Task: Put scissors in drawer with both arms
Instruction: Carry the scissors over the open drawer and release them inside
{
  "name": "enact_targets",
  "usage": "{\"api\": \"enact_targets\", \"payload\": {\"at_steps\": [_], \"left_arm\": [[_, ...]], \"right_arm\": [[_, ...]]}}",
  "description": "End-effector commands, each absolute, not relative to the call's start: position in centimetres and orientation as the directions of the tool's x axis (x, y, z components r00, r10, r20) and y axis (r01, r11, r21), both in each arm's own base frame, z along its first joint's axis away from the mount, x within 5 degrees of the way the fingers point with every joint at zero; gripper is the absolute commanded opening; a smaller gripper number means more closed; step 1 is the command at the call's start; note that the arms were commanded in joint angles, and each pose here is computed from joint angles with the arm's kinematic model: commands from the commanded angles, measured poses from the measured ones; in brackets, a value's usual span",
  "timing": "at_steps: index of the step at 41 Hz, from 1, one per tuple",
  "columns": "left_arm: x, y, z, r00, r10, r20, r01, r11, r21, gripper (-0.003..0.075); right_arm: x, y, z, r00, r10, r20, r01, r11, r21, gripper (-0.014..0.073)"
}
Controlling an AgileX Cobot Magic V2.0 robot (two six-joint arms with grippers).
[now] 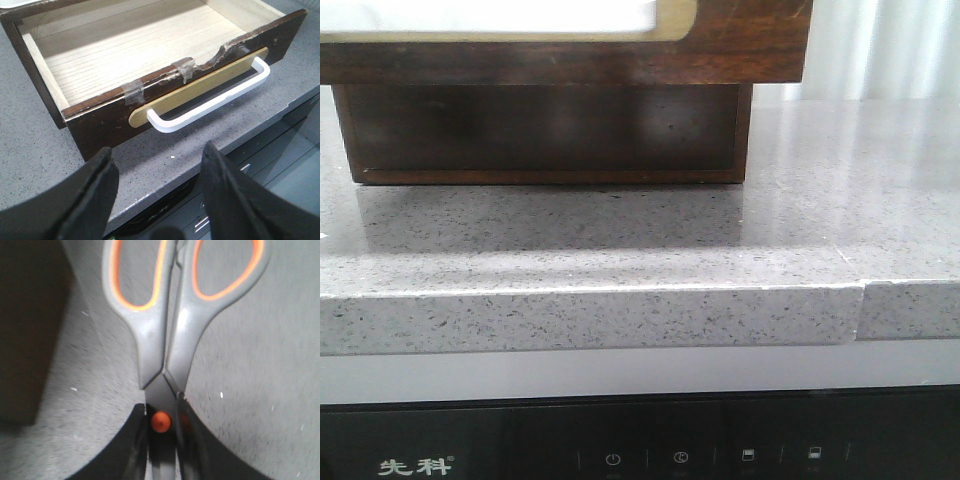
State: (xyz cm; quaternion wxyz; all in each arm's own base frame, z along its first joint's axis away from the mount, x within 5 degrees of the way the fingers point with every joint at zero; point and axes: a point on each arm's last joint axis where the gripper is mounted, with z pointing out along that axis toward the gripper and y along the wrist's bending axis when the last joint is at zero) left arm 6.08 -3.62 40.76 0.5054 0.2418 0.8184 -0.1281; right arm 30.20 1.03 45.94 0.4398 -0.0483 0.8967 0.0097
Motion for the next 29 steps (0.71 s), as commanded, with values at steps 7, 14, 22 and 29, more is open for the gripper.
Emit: {"api": "enact_targets", "payload": {"at_steps": [7,14,22,29], "left_arm": [[6.1,-3.7,42.2,-0.295,0.213,-0.931,0.527,0.849,0.028,0.0365],[6.1,-3.7,42.2,-0.295,0.213,-0.931,0.527,0.849,0.028,0.0365],[6.1,-3.7,42.2,-0.295,0.213,-0.931,0.527,0.849,0.028,0.0365],[6.1,-3.7,42.2,-0.295,0.213,-0.931,0.527,0.849,0.028,0.0365]], "right_arm": [[23.7,4.7,52.4,-0.276,-0.233,-0.932,-0.334,0.933,-0.134,0.0071],[21.7,8.8,53.0,-0.12,-0.35,-0.929,-0.579,0.785,-0.221,0.0071],[21.1,13.8,52.2,0.065,-0.44,-0.896,-0.762,0.558,-0.329,0.0071],[22.4,17.0,50.4,0.126,-0.496,-0.859,-0.812,0.445,-0.377,0.0071]]}}
